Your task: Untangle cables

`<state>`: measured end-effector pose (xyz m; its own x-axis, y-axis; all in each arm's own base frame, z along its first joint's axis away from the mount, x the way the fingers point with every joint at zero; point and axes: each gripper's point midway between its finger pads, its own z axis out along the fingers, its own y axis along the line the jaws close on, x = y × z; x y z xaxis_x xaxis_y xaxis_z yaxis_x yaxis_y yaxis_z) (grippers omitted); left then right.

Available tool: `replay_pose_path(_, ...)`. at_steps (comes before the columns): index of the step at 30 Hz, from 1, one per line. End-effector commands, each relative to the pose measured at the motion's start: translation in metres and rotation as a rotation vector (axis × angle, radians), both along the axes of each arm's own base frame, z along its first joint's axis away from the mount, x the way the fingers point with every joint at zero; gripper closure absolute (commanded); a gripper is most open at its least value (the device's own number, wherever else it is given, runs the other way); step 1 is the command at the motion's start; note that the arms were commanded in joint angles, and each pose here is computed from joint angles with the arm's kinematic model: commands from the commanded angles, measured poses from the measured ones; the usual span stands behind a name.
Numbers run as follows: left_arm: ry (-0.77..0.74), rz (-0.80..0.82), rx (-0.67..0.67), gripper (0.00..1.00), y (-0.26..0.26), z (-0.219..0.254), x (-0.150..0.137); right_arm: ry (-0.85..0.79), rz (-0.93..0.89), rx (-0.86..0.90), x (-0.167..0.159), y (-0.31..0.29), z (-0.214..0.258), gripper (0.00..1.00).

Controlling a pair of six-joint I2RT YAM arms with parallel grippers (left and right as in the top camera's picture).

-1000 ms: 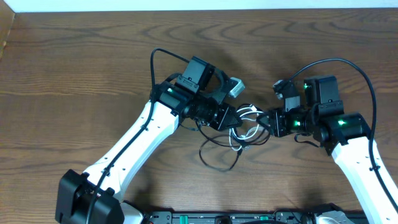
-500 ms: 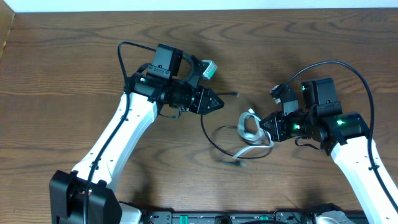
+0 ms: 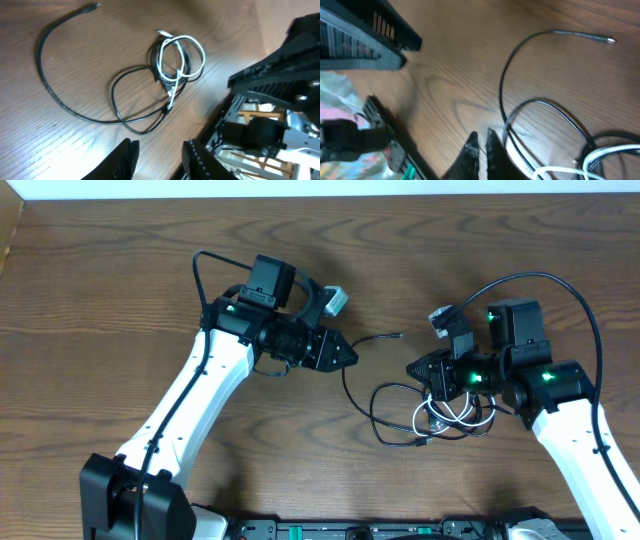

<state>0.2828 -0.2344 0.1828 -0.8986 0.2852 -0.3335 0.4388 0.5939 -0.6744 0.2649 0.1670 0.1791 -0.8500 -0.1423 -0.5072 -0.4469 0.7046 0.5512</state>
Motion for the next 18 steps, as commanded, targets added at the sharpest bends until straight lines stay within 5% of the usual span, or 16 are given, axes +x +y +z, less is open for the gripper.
replay_pose_path(1,0.001,-0.002,0.063,0.53,0.004,-0.008,-0.009,0.012,-0.062,-0.107,0.004,-0.017,-0.013,0.86)
replay_pose_path(9,-0.042,-0.043,0.207,0.31,-0.004,-0.029,-0.019,0.11,-0.223,-0.342,-0.003,-0.06,-0.042,0.75)
replay_pose_path(18,-0.102,-0.146,0.341,0.29,-0.029,-0.055,-0.037,0.215,-0.599,-0.552,-0.005,-0.119,-0.055,0.69)
